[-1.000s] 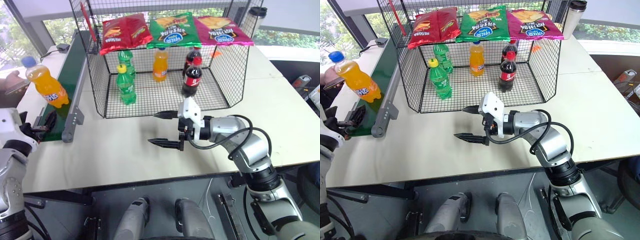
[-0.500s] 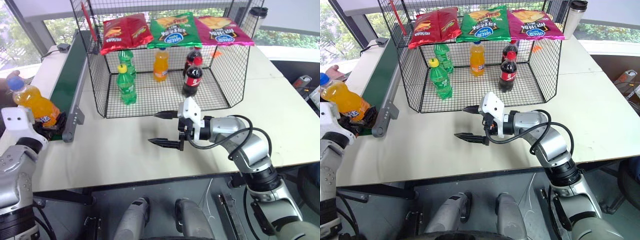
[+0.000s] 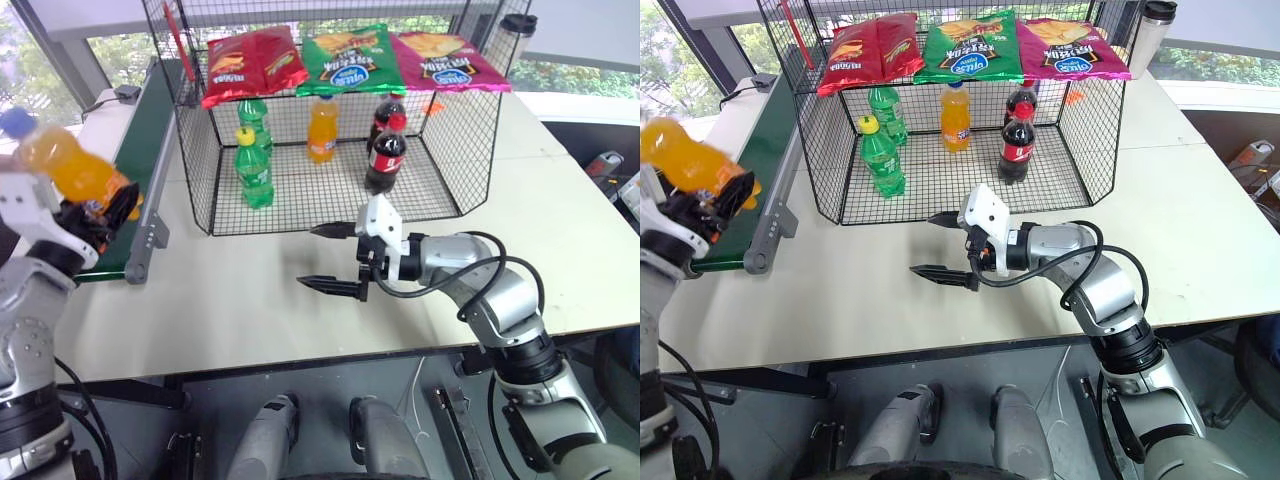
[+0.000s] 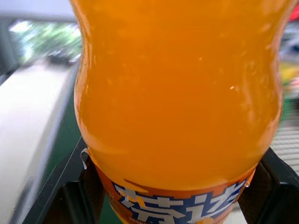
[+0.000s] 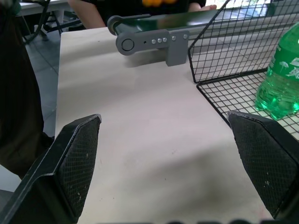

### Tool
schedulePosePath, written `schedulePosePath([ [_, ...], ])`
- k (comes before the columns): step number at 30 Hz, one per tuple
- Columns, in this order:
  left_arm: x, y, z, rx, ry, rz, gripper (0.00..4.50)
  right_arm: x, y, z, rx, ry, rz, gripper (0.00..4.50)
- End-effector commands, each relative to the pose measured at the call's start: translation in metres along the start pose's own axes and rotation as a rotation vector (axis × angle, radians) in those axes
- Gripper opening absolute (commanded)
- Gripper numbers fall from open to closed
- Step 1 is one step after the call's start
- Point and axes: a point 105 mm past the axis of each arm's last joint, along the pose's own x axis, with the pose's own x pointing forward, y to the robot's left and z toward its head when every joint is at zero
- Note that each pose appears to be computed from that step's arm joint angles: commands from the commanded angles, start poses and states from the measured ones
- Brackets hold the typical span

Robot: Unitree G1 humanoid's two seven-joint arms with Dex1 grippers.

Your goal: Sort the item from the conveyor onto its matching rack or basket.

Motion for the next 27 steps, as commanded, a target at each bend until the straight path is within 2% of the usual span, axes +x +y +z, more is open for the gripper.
schedulePosePath([
  [1, 0.013, -0.057, -0.009, 0.063, 0.057, -0.281, 2.97, -0.001, 0.0, 0.021, -0.034, -0.062, 0.003, 4.5],
  [5, 0.019, -0.111, -0.042, 0.126, 0.154, -0.544, 2.97, 0.0, -0.003, 0.019, -0.042, -0.036, -0.009, 4.5],
  [7, 0.018, -0.138, -0.066, 0.187, 0.205, -0.68, 2.97, 0.001, -0.005, 0.018, -0.04, -0.026, -0.021, 4.5],
  [10, 0.017, -0.159, -0.087, 0.247, 0.225, -0.801, 2.97, 0.001, -0.007, 0.017, -0.036, -0.02, -0.037, 4.5],
  [13, 0.021, -0.17, -0.093, 0.308, 0.204, -0.859, 2.97, -0.001, -0.008, 0.015, -0.052, -0.005, -0.048, 4.5],
  [27, 0.031, -0.197, -0.089, 0.288, 0.133, -0.94, 2.97, -0.002, -0.014, 0.015, -0.055, -0.01, -0.107, 4.5],
])
